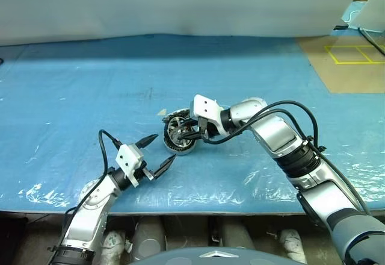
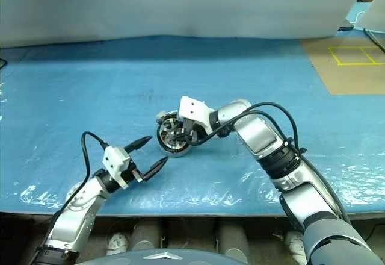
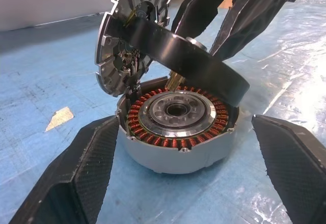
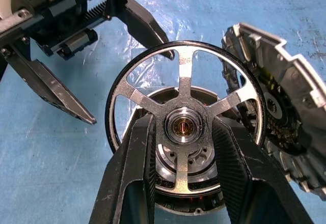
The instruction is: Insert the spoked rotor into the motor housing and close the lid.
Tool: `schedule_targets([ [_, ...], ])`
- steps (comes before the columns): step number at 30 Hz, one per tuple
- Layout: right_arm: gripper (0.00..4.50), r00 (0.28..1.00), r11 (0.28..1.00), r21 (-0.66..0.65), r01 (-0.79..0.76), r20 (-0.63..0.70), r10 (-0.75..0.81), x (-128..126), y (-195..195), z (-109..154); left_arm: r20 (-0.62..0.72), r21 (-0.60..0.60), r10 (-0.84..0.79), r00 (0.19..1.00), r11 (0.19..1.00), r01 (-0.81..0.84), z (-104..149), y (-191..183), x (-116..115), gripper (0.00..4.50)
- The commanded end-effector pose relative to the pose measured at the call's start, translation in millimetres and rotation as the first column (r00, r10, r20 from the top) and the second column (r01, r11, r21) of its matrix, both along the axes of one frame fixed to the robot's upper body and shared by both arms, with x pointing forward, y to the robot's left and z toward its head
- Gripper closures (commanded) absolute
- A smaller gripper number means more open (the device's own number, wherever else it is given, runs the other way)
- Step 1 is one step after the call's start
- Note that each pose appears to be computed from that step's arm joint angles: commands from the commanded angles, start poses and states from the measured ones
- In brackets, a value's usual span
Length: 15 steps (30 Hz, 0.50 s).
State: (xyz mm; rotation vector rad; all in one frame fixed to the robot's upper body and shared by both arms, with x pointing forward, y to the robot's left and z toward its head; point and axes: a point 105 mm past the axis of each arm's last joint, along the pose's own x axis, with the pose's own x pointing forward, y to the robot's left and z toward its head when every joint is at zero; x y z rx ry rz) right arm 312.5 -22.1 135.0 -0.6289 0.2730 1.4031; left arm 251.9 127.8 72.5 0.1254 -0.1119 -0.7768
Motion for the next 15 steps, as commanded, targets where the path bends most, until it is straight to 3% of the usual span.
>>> schedule_targets([
  [1, 3.24, 0.999, 1.000, -0.017, -0.024, 0.043, 0.025, 1, -1, 5, 0.032, 0.002, 0.011, 0.999, 1.000, -0.011, 6, 3, -6, 0.11],
  [15, 3.24, 1.000, 0.998, -0.059, 0.007, 0.025, -0.005, 9, -5, -14, 0.024, 0.007, 0.024, 0.999, 1.000, -0.024, 0, 7, -7, 0.11],
])
